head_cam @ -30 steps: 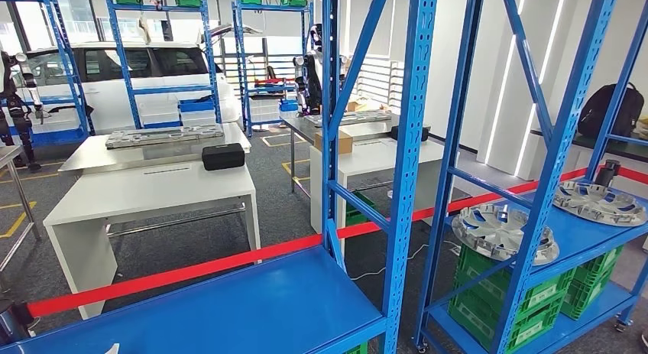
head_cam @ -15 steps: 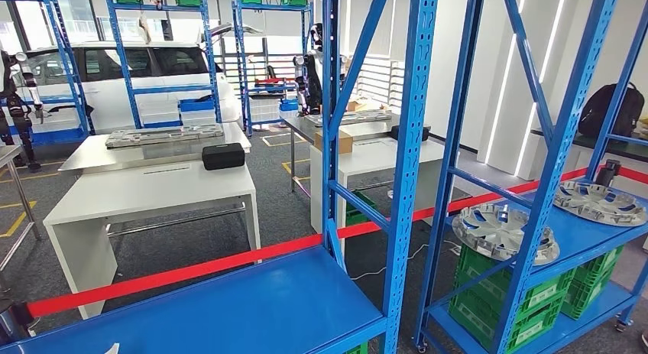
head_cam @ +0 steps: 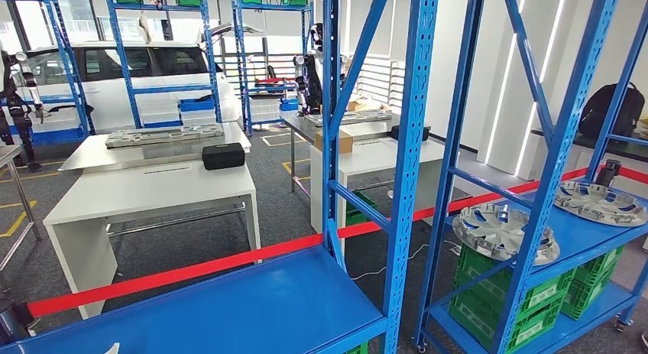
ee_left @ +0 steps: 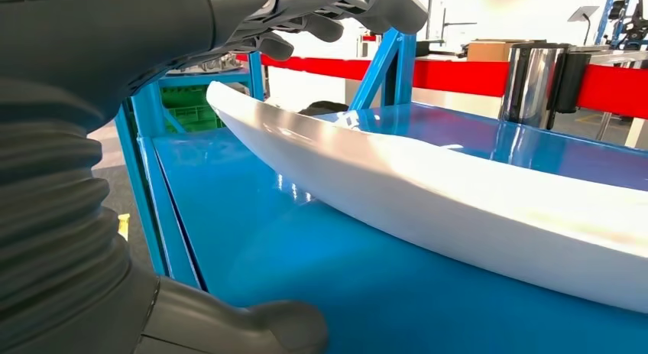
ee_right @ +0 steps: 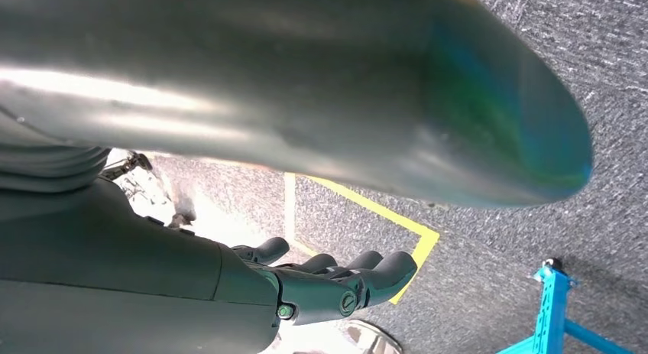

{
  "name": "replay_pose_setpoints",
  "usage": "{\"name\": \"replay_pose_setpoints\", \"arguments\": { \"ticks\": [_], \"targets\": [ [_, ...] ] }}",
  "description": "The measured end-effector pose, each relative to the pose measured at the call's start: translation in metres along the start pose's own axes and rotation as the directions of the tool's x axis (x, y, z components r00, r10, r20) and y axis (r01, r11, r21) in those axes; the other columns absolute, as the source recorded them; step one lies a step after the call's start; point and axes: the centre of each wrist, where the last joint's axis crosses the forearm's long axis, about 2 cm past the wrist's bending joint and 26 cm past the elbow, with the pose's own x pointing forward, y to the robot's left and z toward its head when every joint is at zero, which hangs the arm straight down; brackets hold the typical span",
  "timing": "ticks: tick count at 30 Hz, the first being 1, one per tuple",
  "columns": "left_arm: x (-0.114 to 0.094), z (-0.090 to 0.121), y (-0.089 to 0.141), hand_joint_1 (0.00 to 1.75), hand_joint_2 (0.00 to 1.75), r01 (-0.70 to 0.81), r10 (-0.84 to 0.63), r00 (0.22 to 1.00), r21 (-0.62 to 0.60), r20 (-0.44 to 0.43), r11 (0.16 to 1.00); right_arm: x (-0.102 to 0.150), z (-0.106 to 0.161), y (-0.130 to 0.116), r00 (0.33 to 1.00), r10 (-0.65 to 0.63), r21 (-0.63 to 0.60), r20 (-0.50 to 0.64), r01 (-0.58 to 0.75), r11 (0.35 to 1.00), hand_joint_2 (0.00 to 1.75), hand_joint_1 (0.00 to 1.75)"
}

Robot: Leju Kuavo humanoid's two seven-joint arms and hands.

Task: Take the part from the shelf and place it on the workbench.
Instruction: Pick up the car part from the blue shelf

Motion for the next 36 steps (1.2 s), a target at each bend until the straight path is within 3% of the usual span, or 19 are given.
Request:
{"name": "replay_pose_setpoints", "arguments": {
  "ticks": [22,33,36],
  "targets": [
    [-0.002,-0.002,0.003,0.00,1.75,-0.011,0.011,1.000,0.005,-0.011,1.000,0.000,0.000,0.000,1.000,0.003,0.000,0.001,-0.003,1.000,0.00,0.00],
    [-0.017,-0.002,0.002,0.01,1.75,-0.010,0.009,0.998,-0.011,-0.065,1.000,-0.002,0.000,-0.001,1.000,-0.008,-0.004,-0.007,0.008,1.000,0.00,0.00],
    [-0.019,-0.003,0.002,1.32,1.75,-0.011,0.010,0.997,-0.010,-0.072,1.000,-0.003,-0.001,-0.002,1.000,-0.011,-0.007,-0.008,0.011,1.000,0.00,0.00]
  ]
}}
